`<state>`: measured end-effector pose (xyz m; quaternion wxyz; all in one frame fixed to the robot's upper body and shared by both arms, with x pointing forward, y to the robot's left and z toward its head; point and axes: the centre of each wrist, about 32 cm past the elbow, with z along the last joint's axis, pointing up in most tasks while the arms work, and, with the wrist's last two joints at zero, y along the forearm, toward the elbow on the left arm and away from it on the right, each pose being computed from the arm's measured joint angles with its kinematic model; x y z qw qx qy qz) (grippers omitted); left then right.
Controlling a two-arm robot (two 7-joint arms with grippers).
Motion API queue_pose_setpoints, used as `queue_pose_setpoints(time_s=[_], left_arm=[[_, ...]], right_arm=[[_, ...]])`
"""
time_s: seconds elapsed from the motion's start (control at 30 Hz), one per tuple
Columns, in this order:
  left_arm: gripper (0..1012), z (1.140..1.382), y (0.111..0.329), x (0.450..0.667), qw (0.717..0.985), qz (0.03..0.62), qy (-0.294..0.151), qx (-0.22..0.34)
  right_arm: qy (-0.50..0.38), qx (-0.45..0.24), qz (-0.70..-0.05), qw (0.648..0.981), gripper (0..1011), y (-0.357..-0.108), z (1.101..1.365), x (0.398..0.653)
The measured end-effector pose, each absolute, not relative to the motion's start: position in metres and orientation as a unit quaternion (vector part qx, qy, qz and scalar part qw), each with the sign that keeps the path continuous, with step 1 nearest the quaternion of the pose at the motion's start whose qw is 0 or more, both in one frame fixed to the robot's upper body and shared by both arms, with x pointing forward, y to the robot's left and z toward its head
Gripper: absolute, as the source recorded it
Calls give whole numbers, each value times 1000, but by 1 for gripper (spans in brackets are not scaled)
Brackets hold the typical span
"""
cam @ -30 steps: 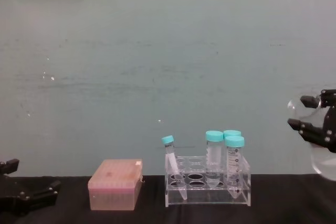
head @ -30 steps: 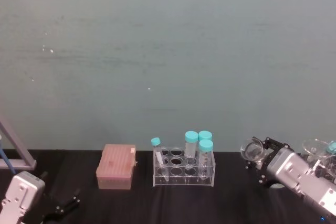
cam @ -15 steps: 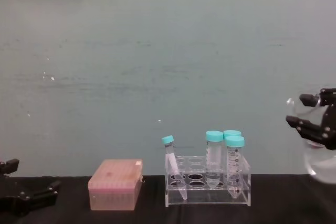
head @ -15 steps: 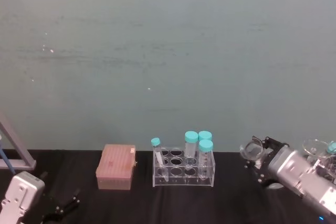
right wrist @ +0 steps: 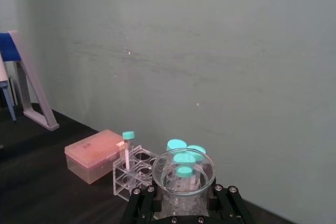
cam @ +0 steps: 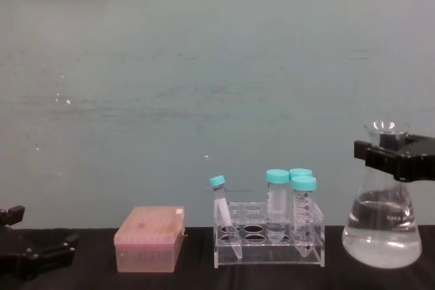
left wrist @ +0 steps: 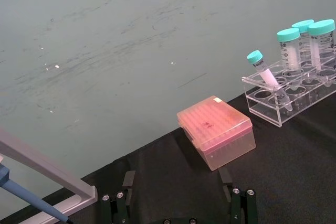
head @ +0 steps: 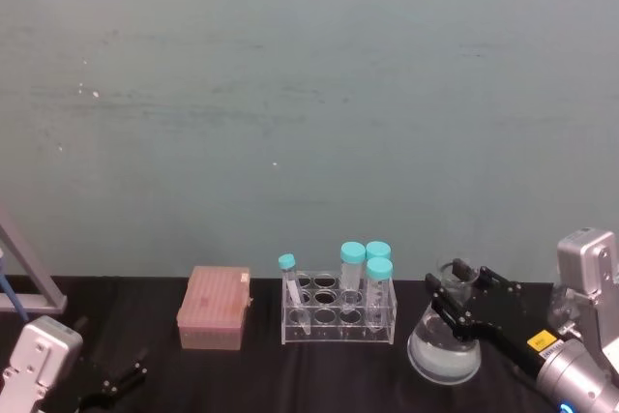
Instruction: Pick up the beaker with the right gripper, shake it three times, and then put it down.
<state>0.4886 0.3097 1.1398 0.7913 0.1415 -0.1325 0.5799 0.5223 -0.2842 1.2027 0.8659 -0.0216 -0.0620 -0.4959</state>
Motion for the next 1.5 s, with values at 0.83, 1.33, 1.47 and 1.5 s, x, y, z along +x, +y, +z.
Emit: queue_pose_setpoints(time_s=[0.83,1.33,1.47,1.5], left_arm=[[1000,1140,310,489,791,580,-132,141],[1000,1140,310,489,791,580,-132,142],[1000,1140,310,489,791,580,-132,141],[1000,1140,310,489,791,580,-132,141]], right_arm=[[-39,-33,-500,865,451,-280,1200,520],[-20,-16,-497,868,450,-280,1198,519],[50,43,-491,869,450,-277,1194,516],[96,80,-487,865,450,-274,1192,515]])
